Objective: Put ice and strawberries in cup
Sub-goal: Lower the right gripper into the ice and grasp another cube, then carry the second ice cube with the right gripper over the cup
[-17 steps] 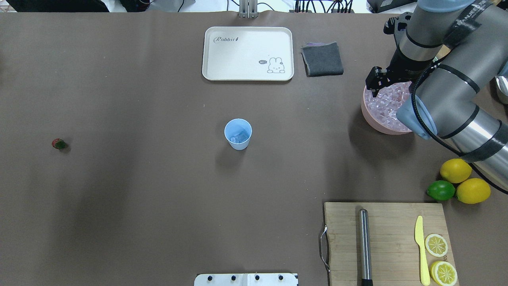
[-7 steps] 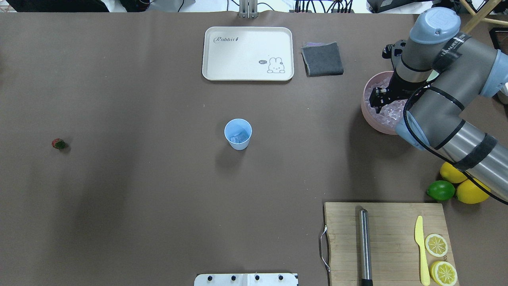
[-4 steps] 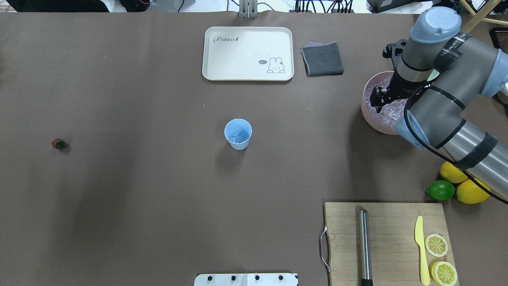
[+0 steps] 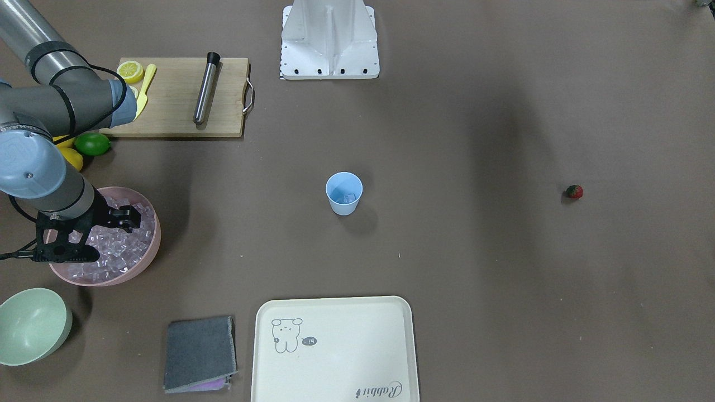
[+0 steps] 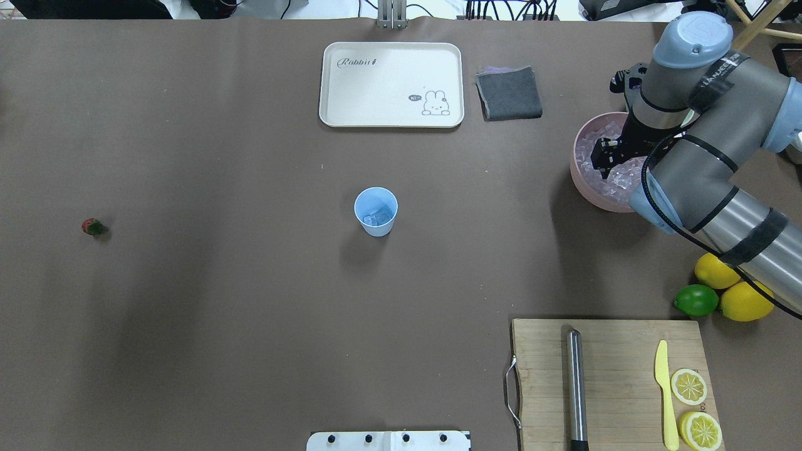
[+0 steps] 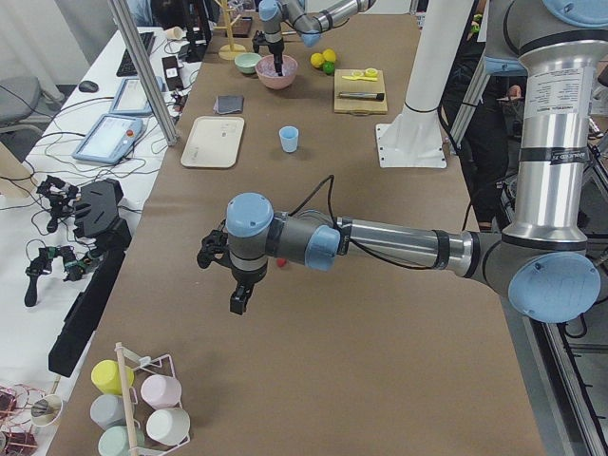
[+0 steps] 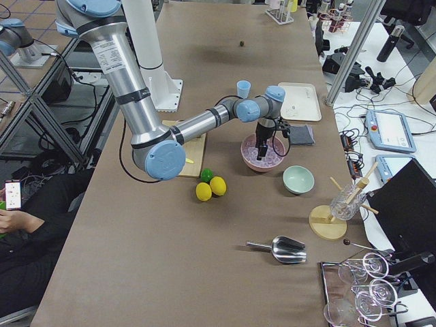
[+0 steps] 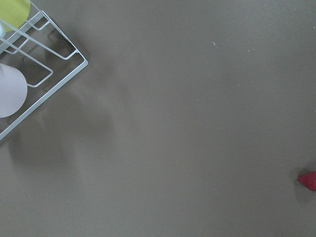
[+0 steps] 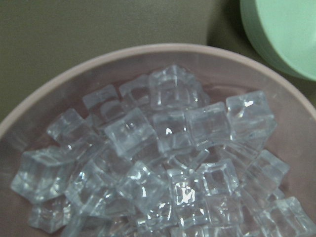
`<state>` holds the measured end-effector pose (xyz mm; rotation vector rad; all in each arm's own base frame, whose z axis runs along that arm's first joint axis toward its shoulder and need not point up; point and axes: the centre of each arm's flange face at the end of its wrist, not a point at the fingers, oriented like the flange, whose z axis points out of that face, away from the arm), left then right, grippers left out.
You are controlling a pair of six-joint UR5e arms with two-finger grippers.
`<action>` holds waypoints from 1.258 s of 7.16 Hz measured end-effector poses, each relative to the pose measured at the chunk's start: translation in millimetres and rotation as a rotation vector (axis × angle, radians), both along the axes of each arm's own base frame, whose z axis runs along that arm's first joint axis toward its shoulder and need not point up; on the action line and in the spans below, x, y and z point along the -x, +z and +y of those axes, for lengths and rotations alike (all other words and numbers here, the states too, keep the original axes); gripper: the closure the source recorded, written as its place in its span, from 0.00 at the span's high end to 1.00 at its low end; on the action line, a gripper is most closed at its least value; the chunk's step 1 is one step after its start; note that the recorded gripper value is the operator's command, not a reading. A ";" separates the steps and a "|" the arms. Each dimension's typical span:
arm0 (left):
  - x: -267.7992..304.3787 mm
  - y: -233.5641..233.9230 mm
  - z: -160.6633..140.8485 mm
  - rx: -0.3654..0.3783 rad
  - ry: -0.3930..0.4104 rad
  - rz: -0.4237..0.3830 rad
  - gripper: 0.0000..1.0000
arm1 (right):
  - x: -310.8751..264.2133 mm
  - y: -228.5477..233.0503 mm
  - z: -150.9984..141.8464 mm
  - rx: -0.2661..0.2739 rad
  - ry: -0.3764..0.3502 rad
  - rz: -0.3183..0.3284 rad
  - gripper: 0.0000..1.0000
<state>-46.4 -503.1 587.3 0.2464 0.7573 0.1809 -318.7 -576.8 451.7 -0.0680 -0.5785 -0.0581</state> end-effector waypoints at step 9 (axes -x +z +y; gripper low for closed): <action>-2.1 -4.1 -3.4 -0.007 0.002 0.000 0.98 | -38.2 -8.3 -18.2 -0.036 -0.011 -0.026 0.00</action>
